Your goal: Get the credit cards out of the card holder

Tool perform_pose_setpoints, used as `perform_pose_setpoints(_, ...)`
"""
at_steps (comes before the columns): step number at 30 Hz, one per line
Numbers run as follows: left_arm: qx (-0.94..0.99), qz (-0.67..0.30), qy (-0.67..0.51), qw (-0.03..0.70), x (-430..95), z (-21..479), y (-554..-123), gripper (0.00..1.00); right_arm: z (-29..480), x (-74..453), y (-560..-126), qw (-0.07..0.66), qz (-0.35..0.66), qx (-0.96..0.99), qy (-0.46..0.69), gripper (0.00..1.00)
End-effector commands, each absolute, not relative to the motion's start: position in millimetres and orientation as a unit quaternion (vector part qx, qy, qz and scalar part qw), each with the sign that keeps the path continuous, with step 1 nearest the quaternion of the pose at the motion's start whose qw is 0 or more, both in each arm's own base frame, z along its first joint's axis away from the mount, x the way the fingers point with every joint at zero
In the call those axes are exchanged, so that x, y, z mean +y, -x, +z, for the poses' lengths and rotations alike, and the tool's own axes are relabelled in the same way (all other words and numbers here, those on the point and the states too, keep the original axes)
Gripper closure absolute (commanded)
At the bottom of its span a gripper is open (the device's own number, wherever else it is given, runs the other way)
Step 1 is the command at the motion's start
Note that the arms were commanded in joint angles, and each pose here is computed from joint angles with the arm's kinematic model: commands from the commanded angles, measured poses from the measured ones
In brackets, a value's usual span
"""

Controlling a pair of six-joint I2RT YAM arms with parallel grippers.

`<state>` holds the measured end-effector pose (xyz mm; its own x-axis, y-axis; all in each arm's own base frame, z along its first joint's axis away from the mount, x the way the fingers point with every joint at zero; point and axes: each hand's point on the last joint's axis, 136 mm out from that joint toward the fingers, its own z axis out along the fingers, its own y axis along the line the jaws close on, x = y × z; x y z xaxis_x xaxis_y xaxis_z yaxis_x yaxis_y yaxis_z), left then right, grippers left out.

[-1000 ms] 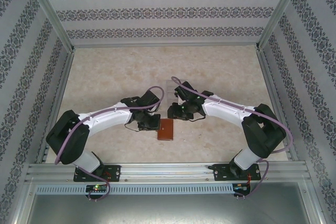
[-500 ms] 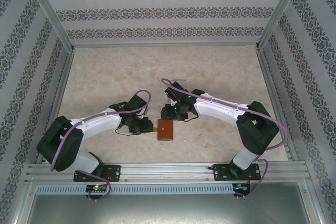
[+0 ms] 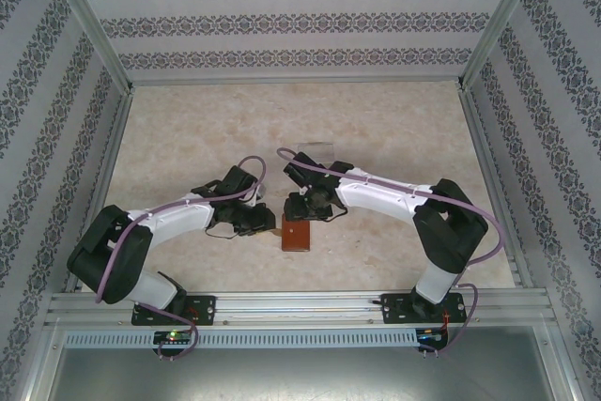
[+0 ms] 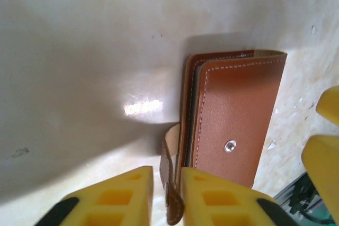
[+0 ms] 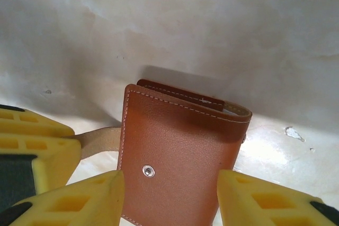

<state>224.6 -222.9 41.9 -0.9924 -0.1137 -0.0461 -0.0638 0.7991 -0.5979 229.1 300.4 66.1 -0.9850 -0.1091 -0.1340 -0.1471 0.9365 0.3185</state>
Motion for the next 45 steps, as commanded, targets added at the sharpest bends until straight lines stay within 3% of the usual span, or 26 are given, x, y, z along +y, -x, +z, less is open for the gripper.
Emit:
perform_pose_setpoints(1,0.941,-0.333,0.038,0.043,-223.2,39.4,-225.9,0.84,67.5,298.5,-230.3,0.062,0.141,0.986,0.057,0.48)
perform_pose_setpoints(12,0.934,-0.353,0.052,0.028,-222.0,21.7,-214.1,0.93,56.0,303.5,-223.7,0.048,0.102,0.99,0.08,0.29)
perform_pose_setpoints(21,0.927,-0.37,0.06,0.025,-218.2,19.2,-212.7,0.95,40.3,310.2,-219.2,0.032,0.079,0.991,0.103,0.12)
perform_pose_setpoints(45,0.924,-0.379,0.057,0.015,-217.7,16.9,-212.9,0.95,23.7,296.4,-218.5,0.018,0.016,0.992,0.121,0.11)
